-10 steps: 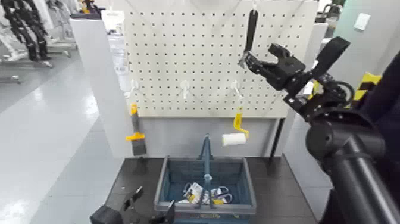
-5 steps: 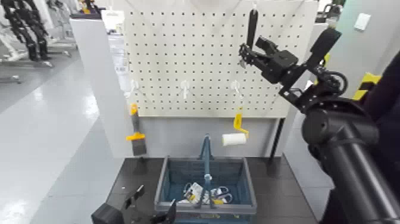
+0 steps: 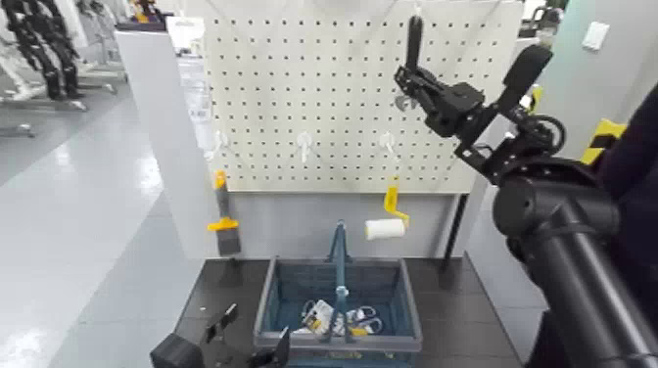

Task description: Put the black wrench into the crate.

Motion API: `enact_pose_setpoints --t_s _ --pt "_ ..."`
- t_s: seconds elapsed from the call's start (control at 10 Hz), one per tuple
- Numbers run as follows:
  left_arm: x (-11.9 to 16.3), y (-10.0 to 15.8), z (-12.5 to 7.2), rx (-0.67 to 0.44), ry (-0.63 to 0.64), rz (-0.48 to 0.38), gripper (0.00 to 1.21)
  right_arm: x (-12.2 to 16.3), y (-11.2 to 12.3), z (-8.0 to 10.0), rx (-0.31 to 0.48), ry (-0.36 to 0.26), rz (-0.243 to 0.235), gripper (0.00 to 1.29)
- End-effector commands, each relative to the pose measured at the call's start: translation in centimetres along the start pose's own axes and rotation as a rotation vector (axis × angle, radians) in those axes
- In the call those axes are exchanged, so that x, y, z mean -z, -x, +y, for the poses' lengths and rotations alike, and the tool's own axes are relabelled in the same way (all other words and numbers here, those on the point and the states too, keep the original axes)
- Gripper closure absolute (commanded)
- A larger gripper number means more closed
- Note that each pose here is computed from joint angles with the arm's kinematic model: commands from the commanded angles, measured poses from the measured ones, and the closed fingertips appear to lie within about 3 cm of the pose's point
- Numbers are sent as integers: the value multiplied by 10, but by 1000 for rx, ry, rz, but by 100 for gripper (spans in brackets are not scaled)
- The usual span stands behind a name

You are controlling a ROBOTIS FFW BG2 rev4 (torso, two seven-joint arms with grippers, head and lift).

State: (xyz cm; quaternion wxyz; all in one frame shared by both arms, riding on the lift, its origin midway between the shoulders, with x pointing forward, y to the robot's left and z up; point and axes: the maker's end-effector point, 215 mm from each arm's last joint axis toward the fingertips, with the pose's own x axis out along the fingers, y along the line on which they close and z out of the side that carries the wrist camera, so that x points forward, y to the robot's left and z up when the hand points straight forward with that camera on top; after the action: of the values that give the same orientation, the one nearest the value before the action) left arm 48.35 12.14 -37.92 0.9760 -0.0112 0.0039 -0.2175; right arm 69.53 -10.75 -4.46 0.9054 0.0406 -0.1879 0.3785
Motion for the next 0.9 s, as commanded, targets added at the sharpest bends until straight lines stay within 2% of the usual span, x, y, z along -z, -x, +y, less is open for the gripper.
enact_pose_setpoints --t_s 0.1,0.5,0.9 --pt "0 0 -1 2 1 0 21 -2 0 0 1 1 -4 110" --pt "1 1 0 1 0 2 21 -12 0 1 -5 18 -22 110" --pt "1 1 1 -1 1 2 21 -48 10 32 -34 53 -87 110"
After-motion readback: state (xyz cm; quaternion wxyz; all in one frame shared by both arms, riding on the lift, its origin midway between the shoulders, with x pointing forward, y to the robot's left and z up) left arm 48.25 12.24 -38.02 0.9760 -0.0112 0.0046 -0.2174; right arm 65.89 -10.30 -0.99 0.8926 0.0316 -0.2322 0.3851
